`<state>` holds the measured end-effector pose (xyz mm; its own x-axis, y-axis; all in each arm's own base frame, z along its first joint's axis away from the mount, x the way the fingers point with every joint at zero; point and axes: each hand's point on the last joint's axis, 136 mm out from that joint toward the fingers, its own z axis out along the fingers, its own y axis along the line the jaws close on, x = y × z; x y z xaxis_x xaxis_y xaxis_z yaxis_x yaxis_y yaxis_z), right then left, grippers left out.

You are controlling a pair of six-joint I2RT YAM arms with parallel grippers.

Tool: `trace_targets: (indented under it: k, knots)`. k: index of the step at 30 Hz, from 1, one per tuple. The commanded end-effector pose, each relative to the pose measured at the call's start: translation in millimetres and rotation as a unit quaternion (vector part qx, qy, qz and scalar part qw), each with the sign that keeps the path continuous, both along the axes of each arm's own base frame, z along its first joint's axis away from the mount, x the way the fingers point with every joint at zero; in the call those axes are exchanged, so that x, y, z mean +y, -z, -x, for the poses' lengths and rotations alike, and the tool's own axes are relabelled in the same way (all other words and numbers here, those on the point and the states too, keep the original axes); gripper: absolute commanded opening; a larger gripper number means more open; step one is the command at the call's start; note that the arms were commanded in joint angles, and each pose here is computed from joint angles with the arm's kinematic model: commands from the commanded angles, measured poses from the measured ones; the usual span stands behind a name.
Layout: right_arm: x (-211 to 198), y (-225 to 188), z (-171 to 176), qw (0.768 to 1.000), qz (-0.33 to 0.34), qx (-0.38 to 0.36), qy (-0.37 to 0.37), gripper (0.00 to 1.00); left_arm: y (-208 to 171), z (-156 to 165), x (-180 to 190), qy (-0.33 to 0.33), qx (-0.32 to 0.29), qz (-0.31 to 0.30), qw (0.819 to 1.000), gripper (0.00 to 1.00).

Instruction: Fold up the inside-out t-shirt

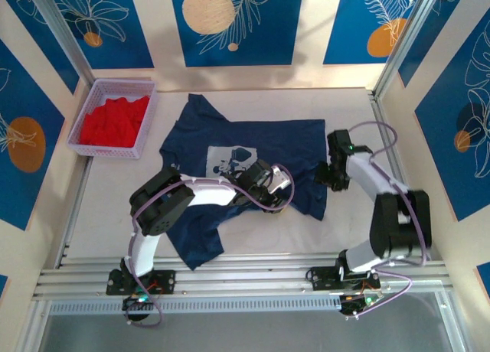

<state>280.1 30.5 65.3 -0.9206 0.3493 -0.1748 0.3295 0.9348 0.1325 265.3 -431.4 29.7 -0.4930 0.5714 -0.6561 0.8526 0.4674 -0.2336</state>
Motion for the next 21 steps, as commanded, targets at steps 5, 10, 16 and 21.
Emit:
trace_targets:
  k: [5, 10, 16, 21]
  knots:
    - [23, 16, 71, 0.991, -0.082, 0.077, 0.069, 0.42, 39, 20, 22, -0.002, 0.068, -0.050, 0.996, 0.54]
    - [21, 25, 82, 0.989, -0.078, 0.087, 0.087, 0.41, 38, 21, 21, -0.001, 0.069, -0.048, 0.996, 0.54]
    - [19, 37, 67, 0.991, -0.075, 0.079, 0.084, 0.38, 37, 21, 21, 0.000, 0.070, -0.047, 0.996, 0.54]
    - [14, 42, 59, 0.991, -0.074, 0.070, 0.086, 0.32, 35, 21, 21, -0.001, 0.068, -0.045, 0.997, 0.54]
